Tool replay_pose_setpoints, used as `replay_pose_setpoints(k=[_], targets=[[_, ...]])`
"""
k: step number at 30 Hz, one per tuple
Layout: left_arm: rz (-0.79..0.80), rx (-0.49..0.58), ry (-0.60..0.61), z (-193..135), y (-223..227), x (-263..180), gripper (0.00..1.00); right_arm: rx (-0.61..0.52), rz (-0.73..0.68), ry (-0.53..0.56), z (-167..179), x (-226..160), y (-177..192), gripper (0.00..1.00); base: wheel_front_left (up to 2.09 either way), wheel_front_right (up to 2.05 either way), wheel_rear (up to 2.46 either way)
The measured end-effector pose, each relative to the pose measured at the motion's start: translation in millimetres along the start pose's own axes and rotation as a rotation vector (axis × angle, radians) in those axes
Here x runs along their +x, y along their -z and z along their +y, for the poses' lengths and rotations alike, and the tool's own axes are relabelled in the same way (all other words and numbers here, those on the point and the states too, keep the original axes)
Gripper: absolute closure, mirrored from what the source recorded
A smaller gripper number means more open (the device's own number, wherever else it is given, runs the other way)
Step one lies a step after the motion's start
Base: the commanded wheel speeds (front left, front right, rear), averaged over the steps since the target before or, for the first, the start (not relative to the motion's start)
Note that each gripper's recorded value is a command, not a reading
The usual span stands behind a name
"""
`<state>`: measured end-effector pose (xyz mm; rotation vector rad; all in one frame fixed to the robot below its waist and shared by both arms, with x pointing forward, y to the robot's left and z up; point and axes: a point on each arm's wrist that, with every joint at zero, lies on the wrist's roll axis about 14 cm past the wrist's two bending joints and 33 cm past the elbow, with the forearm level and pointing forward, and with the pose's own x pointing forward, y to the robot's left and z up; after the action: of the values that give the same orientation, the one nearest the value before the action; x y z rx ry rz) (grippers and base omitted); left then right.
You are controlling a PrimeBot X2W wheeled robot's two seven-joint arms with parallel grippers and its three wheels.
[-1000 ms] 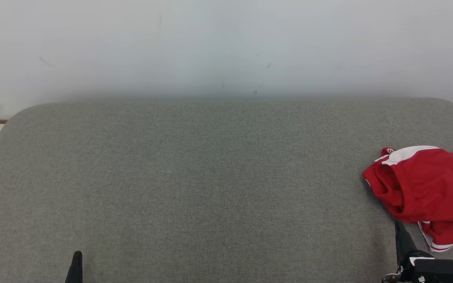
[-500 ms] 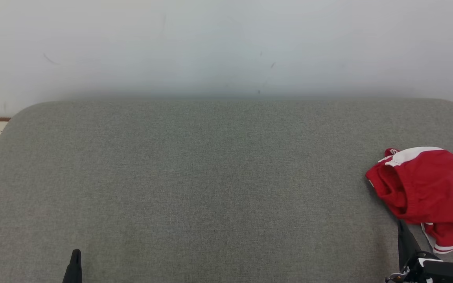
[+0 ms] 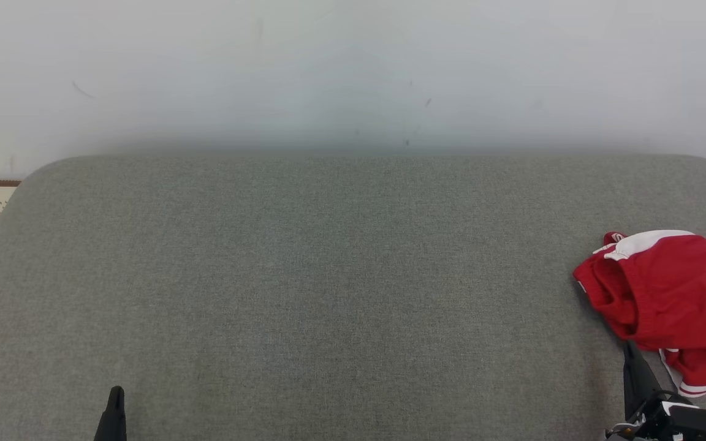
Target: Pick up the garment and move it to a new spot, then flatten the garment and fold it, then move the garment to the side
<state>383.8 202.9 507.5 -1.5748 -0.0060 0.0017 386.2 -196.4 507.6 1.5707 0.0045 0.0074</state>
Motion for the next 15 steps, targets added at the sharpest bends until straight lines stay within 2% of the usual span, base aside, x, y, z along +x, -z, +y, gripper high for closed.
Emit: replay_pose_setpoints(k=[15], targets=[[0.000,0.000,0.000,0.1,0.0,-0.1,1.00,0.000,0.000,0.000,0.0,0.0,0.1,1.00,0.00,0.00,0.00]])
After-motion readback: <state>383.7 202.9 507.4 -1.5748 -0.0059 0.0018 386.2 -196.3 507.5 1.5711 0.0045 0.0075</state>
